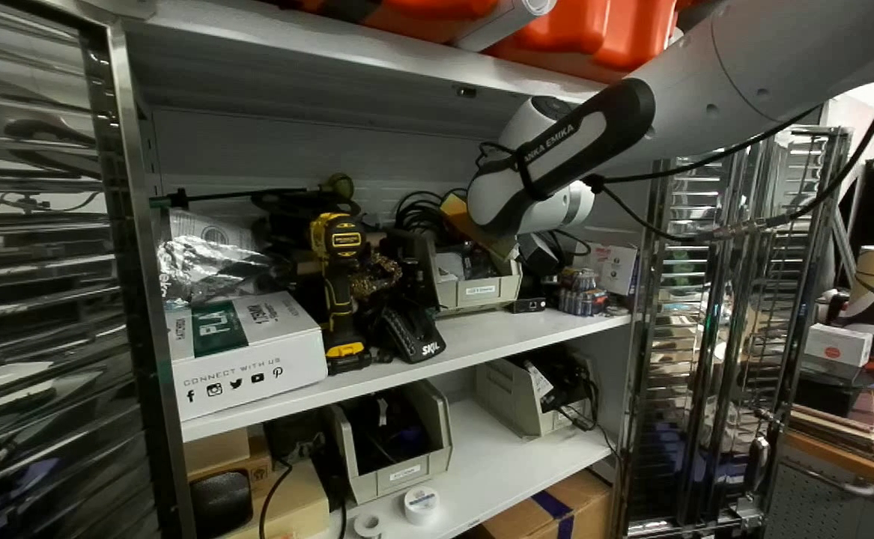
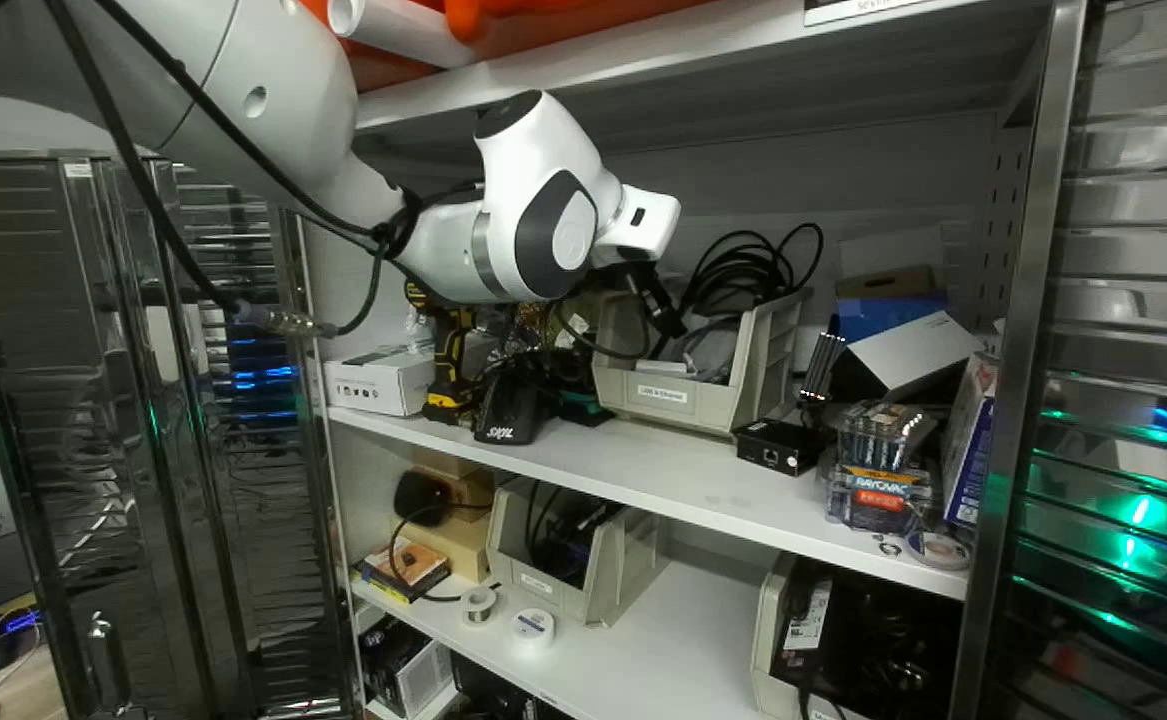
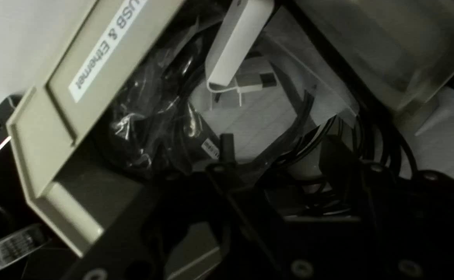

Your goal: Put the white object on the first shelf inside the box

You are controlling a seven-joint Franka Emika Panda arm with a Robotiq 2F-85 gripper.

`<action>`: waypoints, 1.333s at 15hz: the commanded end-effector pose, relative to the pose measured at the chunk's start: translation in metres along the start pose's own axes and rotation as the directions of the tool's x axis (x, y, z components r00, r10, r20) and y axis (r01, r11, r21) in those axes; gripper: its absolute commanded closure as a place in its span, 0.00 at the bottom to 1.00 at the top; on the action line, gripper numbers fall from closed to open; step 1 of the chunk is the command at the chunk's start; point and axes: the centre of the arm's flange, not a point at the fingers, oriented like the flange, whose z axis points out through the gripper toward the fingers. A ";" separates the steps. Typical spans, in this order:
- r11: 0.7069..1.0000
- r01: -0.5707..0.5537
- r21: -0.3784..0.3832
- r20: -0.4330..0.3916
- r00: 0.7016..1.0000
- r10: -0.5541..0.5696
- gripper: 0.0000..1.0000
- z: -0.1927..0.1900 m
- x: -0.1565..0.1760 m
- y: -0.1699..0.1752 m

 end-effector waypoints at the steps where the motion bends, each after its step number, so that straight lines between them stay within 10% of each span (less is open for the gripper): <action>1: 0.999 0.036 -0.037 -0.023 0.999 -0.037 0.10 -0.019 0.008 0.021; 10: 0.945 0.316 -0.087 0.297 0.913 -0.278 0.00 -0.112 -0.018 0.123; 19: 0.810 0.539 -0.232 0.747 0.632 -0.206 0.00 -0.239 0.049 0.177; 20: 0.843 0.484 -0.234 0.694 0.691 -0.205 0.00 -0.196 0.011 0.200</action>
